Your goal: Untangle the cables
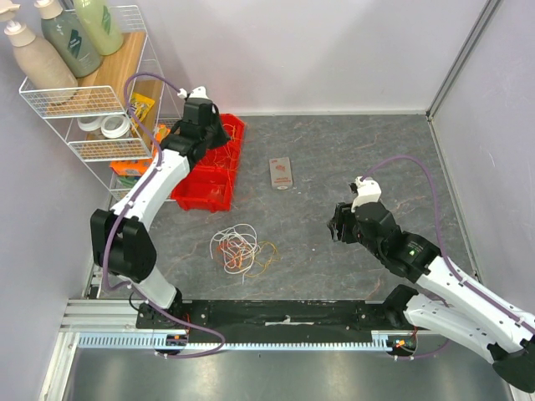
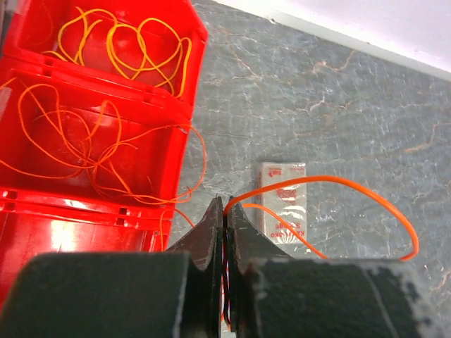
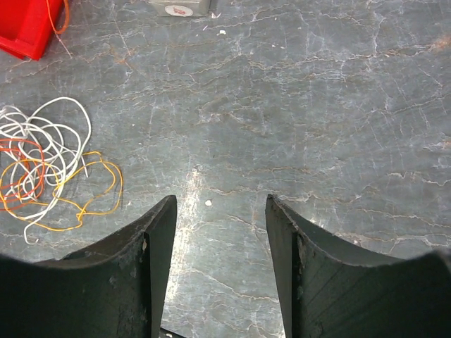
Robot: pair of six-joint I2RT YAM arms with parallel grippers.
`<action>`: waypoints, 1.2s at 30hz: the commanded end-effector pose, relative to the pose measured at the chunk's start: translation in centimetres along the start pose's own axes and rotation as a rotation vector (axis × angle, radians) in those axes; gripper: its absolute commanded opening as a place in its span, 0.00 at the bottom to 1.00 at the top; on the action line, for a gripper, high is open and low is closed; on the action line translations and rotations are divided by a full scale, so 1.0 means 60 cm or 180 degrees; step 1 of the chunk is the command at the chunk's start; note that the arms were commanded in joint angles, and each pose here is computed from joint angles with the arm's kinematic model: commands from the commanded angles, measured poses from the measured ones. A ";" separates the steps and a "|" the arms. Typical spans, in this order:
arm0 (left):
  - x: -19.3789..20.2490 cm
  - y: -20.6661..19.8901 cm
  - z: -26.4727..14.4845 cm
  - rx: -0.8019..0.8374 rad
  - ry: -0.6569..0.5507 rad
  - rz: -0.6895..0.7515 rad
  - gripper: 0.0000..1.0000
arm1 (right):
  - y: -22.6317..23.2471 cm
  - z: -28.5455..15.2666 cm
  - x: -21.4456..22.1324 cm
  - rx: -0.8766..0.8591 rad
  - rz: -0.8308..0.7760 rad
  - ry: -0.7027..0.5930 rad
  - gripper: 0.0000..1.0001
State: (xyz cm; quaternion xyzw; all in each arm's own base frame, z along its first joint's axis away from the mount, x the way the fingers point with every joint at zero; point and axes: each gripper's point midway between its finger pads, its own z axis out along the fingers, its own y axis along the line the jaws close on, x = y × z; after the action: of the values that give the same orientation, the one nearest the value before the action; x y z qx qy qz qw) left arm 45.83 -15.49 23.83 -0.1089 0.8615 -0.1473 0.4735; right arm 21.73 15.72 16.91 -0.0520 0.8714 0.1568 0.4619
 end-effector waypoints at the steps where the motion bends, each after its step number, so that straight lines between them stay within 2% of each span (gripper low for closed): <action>1: -0.064 -0.019 -0.017 0.0221 -0.0264 -0.0089 0.02 | -0.003 -0.007 -0.026 0.0067 0.0000 -0.0127 0.61; 8: -0.175 -0.100 -0.103 0.0932 -0.0868 0.0118 0.02 | -0.002 -0.003 -0.026 0.0075 -0.0027 -0.0098 0.61; 12: -0.218 -0.107 -0.129 0.0976 -0.1098 0.0183 0.02 | -0.001 -0.006 -0.026 0.0055 0.0005 -0.0115 0.61; 17: -0.244 -0.100 -0.138 0.0972 -0.1206 0.0219 0.02 | -0.003 -0.009 -0.026 0.0058 0.0005 -0.0122 0.61; 25: -0.259 -0.047 -0.086 0.0643 -0.1238 0.0272 0.02 | -0.001 -0.010 -0.030 0.0060 0.0010 -0.0117 0.61; 32: -0.215 0.006 0.021 0.0565 -0.0970 0.0280 0.02 | -0.001 -0.007 -0.030 0.0070 -0.0002 -0.0096 0.61; 36: -0.191 0.033 0.058 0.0460 -0.0865 0.0216 0.02 | -0.001 -0.007 -0.030 0.0079 -0.0006 -0.0090 0.61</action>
State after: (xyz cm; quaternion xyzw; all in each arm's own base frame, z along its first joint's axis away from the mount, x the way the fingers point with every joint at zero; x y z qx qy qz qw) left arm 53.58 -10.94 31.24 -0.0759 0.7858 -0.1827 0.5860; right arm 21.81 15.25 16.40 -0.0533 0.8776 0.1389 0.4557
